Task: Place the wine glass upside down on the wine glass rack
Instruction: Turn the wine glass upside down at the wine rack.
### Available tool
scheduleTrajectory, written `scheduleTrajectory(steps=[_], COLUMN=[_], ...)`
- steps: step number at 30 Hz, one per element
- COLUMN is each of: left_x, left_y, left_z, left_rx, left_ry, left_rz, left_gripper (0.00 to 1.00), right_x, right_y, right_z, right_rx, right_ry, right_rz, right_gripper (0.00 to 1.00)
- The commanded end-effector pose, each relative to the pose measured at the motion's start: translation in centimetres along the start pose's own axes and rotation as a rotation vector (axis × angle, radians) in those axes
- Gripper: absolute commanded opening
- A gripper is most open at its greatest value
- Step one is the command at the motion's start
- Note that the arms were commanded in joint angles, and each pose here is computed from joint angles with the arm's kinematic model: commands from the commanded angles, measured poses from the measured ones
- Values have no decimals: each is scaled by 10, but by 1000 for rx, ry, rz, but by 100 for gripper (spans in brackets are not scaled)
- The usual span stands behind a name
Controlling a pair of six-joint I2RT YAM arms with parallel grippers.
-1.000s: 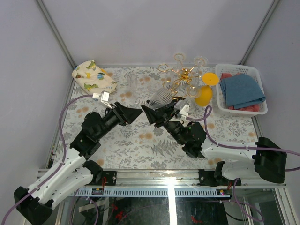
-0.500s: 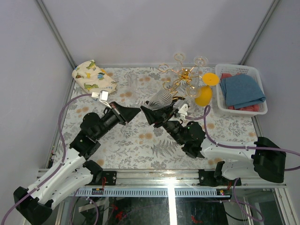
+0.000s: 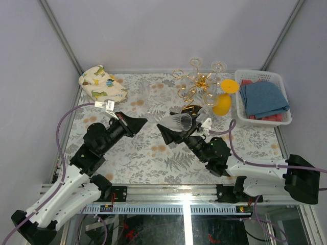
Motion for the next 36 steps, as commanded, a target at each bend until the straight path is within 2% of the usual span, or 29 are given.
scheduleTrajectory(steps=[1,9,18,24,28,31,36], left_x=[9,10,16,33,39,40,31], left_y=[4,12,9,14,19,26,26], left_z=[13,25,30,46,53,50,40], left_rx=[77,123,135,264,327,392,370], left_ry=[-26,-41,-51,-66,-16,42,130], left_rz=[-120,-175,-222,-412,-556,-608,-629], left_gripper=[0,0,0,0,0,0,0], right_x=[2,-3,-6,0,19,30,50], right_y=[-5,-9,-17,-24,-29,-30,-30], right_z=[19,48,71,101,117,124,123], right_rx=[-16,27,29,58,87,113,156], right_ry=[15,89,159,366,488,551,563], right_rz=[-41,-50,-20,15,34,50,71], right_gripper=[86,96,96,97,97,97,93])
Point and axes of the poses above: each gripper's point midway between its finger pads, its own z axis back along the fingers, its own y axis along the line the jaws close on, x = y × z, the point moved 6 cm from there along z, back along the fingers, and after that the axes turned 12 degrees about z, right-handed, at the moved point
